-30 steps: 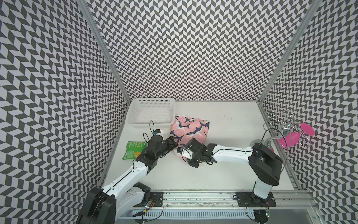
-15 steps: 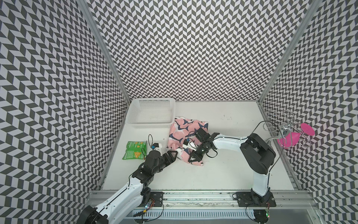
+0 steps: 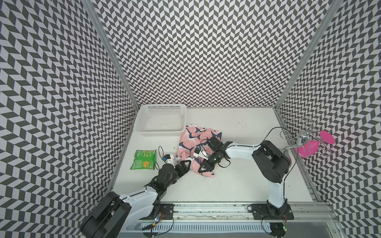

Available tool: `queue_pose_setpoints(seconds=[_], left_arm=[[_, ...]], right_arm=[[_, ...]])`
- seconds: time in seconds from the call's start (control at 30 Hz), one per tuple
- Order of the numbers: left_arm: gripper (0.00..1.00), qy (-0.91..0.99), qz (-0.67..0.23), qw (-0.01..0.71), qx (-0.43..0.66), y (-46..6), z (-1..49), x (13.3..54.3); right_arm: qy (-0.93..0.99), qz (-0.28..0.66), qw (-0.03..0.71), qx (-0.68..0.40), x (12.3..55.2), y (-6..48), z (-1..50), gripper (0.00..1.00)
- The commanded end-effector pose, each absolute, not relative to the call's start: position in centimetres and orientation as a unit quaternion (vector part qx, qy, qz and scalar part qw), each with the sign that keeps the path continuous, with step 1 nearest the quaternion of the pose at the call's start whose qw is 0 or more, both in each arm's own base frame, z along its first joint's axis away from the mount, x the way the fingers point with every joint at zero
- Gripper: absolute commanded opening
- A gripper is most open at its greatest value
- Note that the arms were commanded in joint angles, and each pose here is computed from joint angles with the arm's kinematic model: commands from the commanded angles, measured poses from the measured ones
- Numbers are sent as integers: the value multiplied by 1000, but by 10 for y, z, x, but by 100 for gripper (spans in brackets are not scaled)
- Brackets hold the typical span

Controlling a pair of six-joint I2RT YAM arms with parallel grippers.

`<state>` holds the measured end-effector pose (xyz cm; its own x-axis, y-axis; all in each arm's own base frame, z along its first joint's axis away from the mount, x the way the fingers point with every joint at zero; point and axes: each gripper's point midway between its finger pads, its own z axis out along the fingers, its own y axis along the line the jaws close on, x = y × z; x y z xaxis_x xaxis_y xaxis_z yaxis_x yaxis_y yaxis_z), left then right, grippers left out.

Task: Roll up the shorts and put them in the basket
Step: Roll the shorts at the center of the board.

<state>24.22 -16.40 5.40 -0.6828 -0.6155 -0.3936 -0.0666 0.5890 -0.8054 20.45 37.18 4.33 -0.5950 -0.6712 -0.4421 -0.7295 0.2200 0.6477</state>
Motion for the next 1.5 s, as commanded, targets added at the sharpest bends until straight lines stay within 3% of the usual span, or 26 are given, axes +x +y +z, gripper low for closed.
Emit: queue_pose_setpoints(seconds=[0.0,0.1,0.17,0.33,0.47,0.73,0.87,1.1,1.23,1.27,1.3,1.47], left_arm=[[87,825,-407,340,-197,-174,52,250],[82,833,-395,333,-199,-176,41,255],[72,839,-394,323,-189,-183,37,259],[18,854,-394,293,-171,-199,28,265],[0,858,-407,276,-148,-217,31,273],[0,864,-430,219,-147,-245,25,283],[0,870,-425,181,-170,-246,19,277],[0,881,-411,159,-173,-249,33,276],[0,881,-412,161,-164,-252,43,279],[0,881,-415,162,-161,-253,44,279],[0,881,-416,159,-163,-253,44,279],[0,878,-423,156,-160,-255,47,278]], right_arm=[[780,440,33,-443,207,372,36,0],[780,440,38,-444,207,370,38,0],[782,440,42,-439,209,366,39,0],[803,420,78,-415,228,350,47,4],[829,364,135,-402,245,329,62,10],[860,176,316,-359,277,273,105,36],[820,90,403,-397,259,277,126,44],[750,-2,454,-481,217,308,115,50],[743,-65,451,-490,217,314,94,54],[741,-85,448,-493,218,315,87,73],[736,-101,447,-499,218,317,81,100],[728,-155,441,-501,226,323,55,99]])
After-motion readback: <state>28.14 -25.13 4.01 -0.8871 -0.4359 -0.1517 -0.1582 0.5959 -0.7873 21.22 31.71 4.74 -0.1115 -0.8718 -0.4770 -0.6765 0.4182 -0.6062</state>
